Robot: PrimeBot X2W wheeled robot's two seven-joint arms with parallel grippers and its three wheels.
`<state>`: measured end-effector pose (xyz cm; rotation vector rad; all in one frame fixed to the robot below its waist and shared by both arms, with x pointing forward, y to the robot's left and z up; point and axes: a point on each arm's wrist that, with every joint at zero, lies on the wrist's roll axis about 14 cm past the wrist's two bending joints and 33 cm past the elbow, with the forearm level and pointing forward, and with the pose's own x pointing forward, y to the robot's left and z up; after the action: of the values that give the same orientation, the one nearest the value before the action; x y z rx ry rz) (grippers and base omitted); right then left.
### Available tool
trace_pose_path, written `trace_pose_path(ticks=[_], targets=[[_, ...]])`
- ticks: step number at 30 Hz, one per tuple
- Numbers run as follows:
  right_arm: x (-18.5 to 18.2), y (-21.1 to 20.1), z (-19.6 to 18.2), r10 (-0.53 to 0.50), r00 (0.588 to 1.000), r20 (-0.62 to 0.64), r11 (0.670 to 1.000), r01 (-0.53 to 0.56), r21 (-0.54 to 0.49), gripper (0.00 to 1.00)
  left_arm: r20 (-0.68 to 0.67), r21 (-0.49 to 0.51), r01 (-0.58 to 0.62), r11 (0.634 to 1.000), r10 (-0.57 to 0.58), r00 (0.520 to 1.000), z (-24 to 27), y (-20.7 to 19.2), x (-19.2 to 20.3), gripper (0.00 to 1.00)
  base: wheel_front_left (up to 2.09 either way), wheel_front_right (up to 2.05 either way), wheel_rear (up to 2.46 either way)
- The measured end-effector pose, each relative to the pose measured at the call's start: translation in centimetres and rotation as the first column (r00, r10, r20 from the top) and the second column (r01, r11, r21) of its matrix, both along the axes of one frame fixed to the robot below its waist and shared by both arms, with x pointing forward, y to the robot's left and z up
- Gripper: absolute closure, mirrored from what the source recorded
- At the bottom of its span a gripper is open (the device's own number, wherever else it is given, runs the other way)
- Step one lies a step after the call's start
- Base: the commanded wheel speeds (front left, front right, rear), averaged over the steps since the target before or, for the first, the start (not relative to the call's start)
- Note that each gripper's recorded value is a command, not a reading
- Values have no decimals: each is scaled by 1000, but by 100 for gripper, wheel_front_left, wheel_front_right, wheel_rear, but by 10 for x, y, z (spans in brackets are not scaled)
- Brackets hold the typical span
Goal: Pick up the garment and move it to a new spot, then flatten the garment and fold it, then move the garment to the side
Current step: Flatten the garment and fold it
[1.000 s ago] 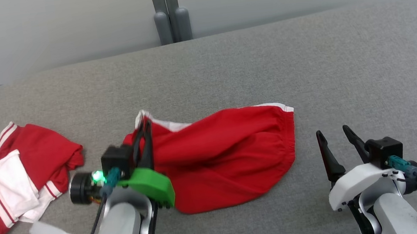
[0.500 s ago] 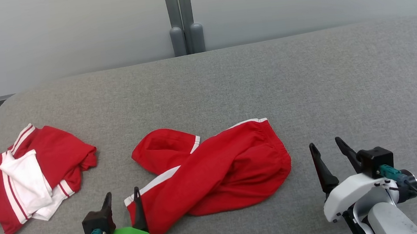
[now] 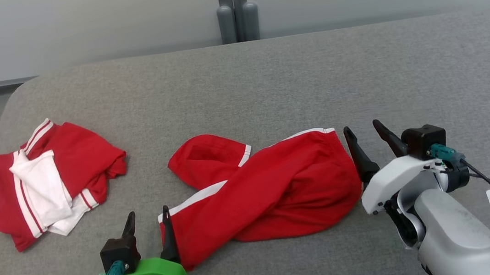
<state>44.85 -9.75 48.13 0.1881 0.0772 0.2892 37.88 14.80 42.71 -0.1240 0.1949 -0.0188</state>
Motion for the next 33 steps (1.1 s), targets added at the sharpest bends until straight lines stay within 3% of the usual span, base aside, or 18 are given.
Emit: trace_pose_path(ticks=[14,22,23,24,25,26,27,33], targets=[[28,32,-62,53,957,-286,991,-15,134,0,-35,15,-94,995,94,995,-11,30,-5,0,0,0,0],[36,40,-72,76,947,-311,989,-32,145,1,-45,19,-110,994,110,993,-14,35,-5,0,0,0,0],[38,41,-73,81,947,-312,989,-37,142,9,-44,18,-111,994,111,993,-14,35,-4,0,0,0,0],[38,42,-73,84,947,-311,989,-42,140,24,-44,19,-114,993,114,992,-14,36,-4,0,0,0,0],[39,43,-74,86,947,-311,989,-44,140,44,-46,19,-115,993,116,992,-15,36,-5,0,0,0,0],[41,44,-74,91,946,-311,989,-49,141,75,-49,19,-117,993,118,992,-15,37,-5,0,0,0,0],[42,46,-73,95,947,-308,989,-54,139,100,-51,20,-120,993,121,991,-16,38,-5,0,0,0,0],[62,38,-62,93,964,-250,993,-73,89,100,-61,12,-137,990,138,989,-19,41,-6,0,0,0,0]])
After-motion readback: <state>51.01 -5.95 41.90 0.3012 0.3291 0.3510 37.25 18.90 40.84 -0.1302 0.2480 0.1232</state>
